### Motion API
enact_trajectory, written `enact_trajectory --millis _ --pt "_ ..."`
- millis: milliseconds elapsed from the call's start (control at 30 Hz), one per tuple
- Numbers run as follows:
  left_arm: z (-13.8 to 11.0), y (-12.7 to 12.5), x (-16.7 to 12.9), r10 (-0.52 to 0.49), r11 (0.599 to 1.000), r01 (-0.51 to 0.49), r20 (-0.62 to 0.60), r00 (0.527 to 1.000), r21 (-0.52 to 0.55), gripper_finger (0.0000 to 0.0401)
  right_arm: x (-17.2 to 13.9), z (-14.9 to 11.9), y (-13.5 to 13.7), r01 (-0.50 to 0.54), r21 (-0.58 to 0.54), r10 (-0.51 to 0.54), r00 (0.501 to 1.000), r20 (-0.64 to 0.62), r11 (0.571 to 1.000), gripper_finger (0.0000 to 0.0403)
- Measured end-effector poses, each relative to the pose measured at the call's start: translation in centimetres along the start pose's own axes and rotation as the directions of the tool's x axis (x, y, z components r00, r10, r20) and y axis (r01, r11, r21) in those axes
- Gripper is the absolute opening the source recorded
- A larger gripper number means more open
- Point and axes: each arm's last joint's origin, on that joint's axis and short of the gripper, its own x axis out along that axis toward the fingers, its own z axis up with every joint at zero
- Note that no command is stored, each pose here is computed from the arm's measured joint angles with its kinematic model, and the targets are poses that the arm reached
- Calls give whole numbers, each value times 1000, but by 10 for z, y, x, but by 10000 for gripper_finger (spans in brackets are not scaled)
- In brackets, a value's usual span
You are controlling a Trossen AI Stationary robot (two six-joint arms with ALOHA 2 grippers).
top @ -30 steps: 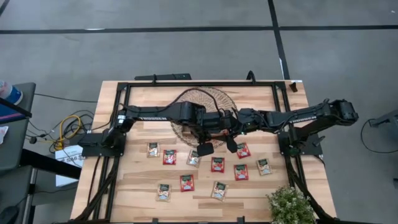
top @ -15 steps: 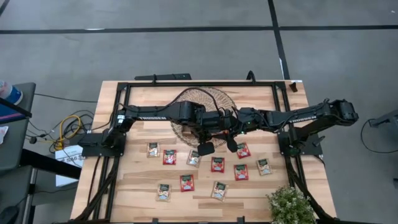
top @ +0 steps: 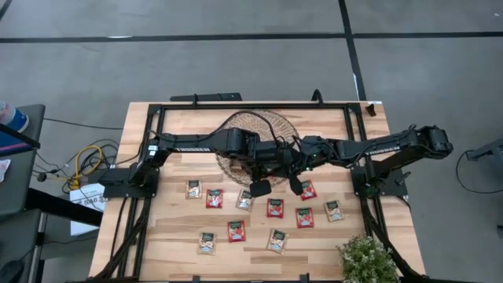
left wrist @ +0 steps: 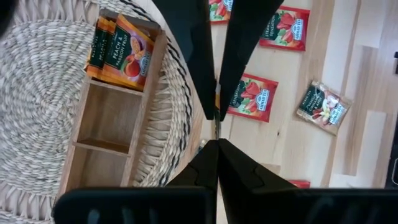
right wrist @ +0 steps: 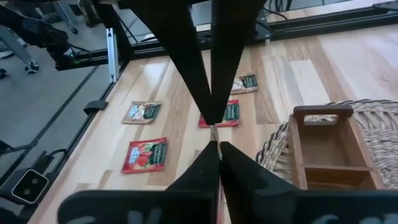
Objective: Pick & Place Tea
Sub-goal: Put the orange tea bag into the right section of the wooden organizer
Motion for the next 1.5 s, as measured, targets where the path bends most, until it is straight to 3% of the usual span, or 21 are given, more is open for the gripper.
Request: enact_trajectory --millis 567,733,1000,1133,1233,1500 --pt "-1 3 0 17 999 -16 -13 1000 31 9 0 0 0 2 6 -2 1000 -1 1000 0" --pt "0 8 0 21 1000 -21 -13 1000 19 65 0 0 0 5 8 -5 1000 -2 1000 0" --pt "-6 15 -7 165 984 -162 -44 985 70 167 -1 -1 -2 20 15 -20 1000 -15 1000 0" --pt "-20 20 -28 229 966 -212 -107 968 148 178 -3 -3 -10 51 31 -50 998 -37 998 0" --pt "-26 22 -47 220 973 -211 -98 971 90 178 -5 -5 -17 76 43 -74 996 -50 996 0" --pt "-38 25 -124 172 985 -171 177 969 -26 177 -13 -5 -34 139 69 -134 989 -65 988 0"
